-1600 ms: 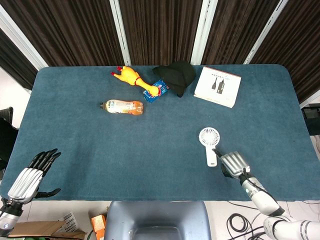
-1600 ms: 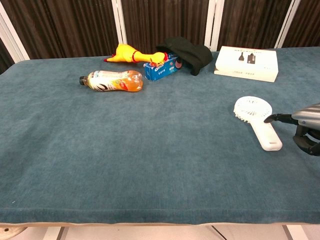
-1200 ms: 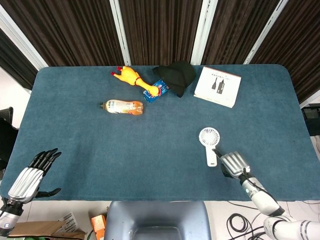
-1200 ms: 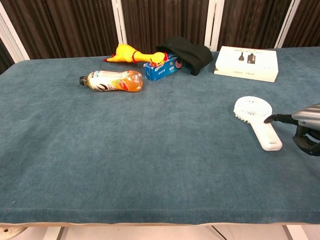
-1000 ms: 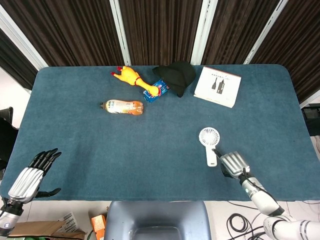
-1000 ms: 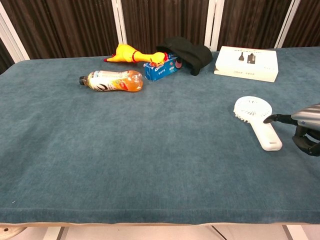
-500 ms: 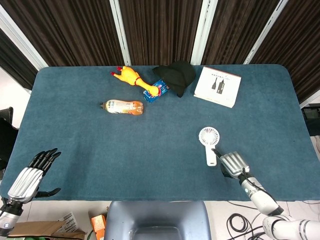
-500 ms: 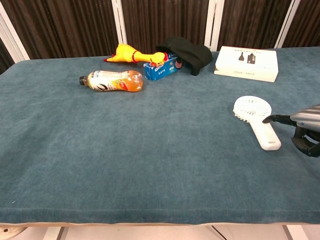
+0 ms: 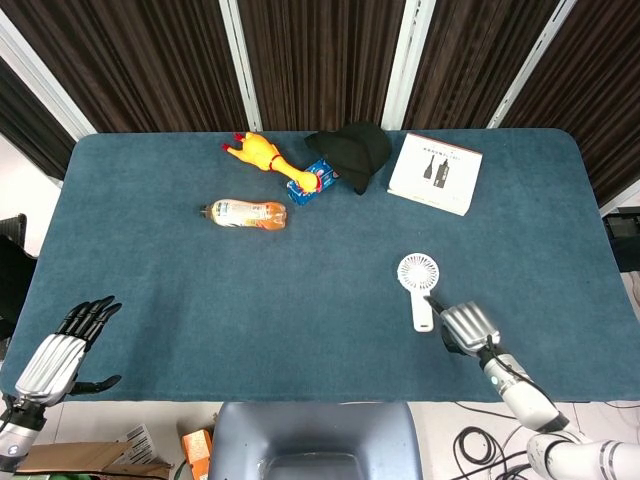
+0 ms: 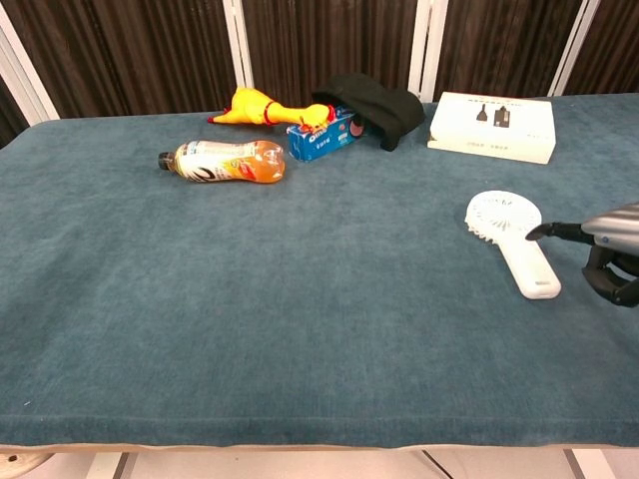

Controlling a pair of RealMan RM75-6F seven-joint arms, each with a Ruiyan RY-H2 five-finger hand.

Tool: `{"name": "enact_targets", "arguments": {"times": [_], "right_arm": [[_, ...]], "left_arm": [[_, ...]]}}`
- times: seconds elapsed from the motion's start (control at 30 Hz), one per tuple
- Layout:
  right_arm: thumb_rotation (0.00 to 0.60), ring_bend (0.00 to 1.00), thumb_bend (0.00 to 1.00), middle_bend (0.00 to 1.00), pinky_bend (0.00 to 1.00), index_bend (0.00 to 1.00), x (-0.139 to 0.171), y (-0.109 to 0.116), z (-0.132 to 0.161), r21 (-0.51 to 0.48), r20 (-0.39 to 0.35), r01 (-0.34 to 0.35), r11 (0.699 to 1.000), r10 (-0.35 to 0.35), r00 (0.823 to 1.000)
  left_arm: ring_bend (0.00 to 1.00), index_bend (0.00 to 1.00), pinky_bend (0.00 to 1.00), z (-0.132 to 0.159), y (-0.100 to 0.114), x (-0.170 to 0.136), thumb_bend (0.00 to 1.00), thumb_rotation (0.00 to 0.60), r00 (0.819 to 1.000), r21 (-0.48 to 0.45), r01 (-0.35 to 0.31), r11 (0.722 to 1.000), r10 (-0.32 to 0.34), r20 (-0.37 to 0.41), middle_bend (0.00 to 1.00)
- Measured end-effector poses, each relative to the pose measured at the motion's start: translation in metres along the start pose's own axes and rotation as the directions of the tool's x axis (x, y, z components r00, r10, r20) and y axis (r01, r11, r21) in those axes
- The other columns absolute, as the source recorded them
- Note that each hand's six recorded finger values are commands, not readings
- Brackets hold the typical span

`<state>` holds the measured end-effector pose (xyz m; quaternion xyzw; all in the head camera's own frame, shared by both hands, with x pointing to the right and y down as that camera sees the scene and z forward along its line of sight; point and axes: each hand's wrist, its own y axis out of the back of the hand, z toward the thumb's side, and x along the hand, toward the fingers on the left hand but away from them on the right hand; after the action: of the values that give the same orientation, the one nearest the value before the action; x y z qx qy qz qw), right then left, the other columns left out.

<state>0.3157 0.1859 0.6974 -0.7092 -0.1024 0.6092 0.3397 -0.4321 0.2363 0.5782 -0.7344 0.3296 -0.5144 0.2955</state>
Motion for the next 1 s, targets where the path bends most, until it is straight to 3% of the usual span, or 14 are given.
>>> {"name": "enact_targets", "arguments": {"times": [0.17, 0.23, 0.3, 0.37, 0.47, 0.53, 0.6, 0.7, 0.9, 1.0], "right_arm": [[0.528, 0.76, 0.71, 0.79, 1.00, 0.06, 0.006, 0.007, -0.002, -0.013, 0.002, 0.032, 0.999, -0.032, 0.999], [0.525, 0.68, 0.70, 0.76, 0.96, 0.02, 0.010, 0.011, -0.004, -0.016, 0.004, 0.055, 0.998, -0.055, 0.998], [0.523, 0.50, 0.61, 0.62, 0.81, 0.00, 0.019, 0.019, -0.006, -0.021, 0.013, 0.100, 0.995, -0.099, 0.995], [0.517, 0.23, 0.42, 0.33, 0.55, 0.00, 0.032, 0.028, -0.012, -0.024, 0.034, 0.164, 0.986, -0.163, 0.986], [0.512, 0.06, 0.31, 0.13, 0.39, 0.00, 0.061, 0.039, -0.026, -0.028, 0.092, 0.271, 0.962, -0.268, 0.959], [0.512, 0.04, 0.31, 0.10, 0.38, 0.00, 0.082, 0.043, -0.036, -0.032, 0.137, 0.339, 0.940, -0.331, 0.934], [0.511, 0.02, 0.31, 0.07, 0.36, 0.00, 0.109, 0.043, -0.049, -0.044, 0.195, 0.412, 0.910, -0.397, 0.897], [0.510, 0.00, 0.31, 0.01, 0.28, 0.00, 0.149, 0.031, -0.070, -0.061, 0.281, 0.476, 0.878, -0.442, 0.852], [0.510, 0.00, 0.31, 0.00, 0.10, 0.00, 0.175, 0.027, -0.080, -0.066, 0.290, 0.526, 0.848, -0.488, 0.823], [0.511, 0.00, 0.31, 0.00, 0.08, 0.00, 0.177, 0.025, -0.079, -0.061, 0.286, 0.516, 0.855, -0.480, 0.829]], "left_arm": [[0.00, 0.00, 0.07, 0.000, 0.000, 0.000, 0.00, 0.600, 1.000, 0.000, -0.001, 1.000, 0.001, 0.002, 0.00], [0.00, 0.00, 0.07, 0.001, 0.000, -0.001, 0.00, 0.600, 1.000, 0.000, -0.004, 1.000, 0.004, 0.003, 0.00], [0.00, 0.00, 0.07, 0.001, 0.001, -0.001, 0.00, 0.600, 1.000, 0.000, -0.011, 1.000, 0.011, 0.005, 0.00], [0.00, 0.00, 0.07, 0.001, 0.003, -0.002, 0.00, 0.600, 1.000, 0.001, -0.021, 1.000, 0.021, 0.008, 0.00], [0.00, 0.00, 0.07, 0.002, 0.004, -0.004, 0.00, 0.600, 0.999, 0.003, -0.037, 0.999, 0.037, 0.011, 0.00], [0.00, 0.00, 0.07, 0.003, 0.004, -0.005, 0.00, 0.600, 0.999, 0.006, -0.041, 0.999, 0.041, 0.016, 0.00], [0.00, 0.00, 0.07, 0.003, 0.003, -0.005, 0.00, 0.600, 0.999, 0.010, -0.042, 0.999, 0.042, 0.018, 0.00], [0.00, 0.00, 0.07, 0.004, 0.003, -0.006, 0.00, 0.600, 0.999, 0.019, -0.047, 0.999, 0.047, 0.019, 0.00], [0.00, 0.00, 0.07, 0.006, 0.004, -0.005, 0.00, 0.600, 0.997, 0.023, -0.074, 0.997, 0.074, 0.020, 0.00], [0.00, 0.00, 0.07, 0.007, 0.005, -0.004, 0.00, 0.600, 0.996, 0.023, -0.081, 0.996, 0.081, 0.023, 0.00]]}}
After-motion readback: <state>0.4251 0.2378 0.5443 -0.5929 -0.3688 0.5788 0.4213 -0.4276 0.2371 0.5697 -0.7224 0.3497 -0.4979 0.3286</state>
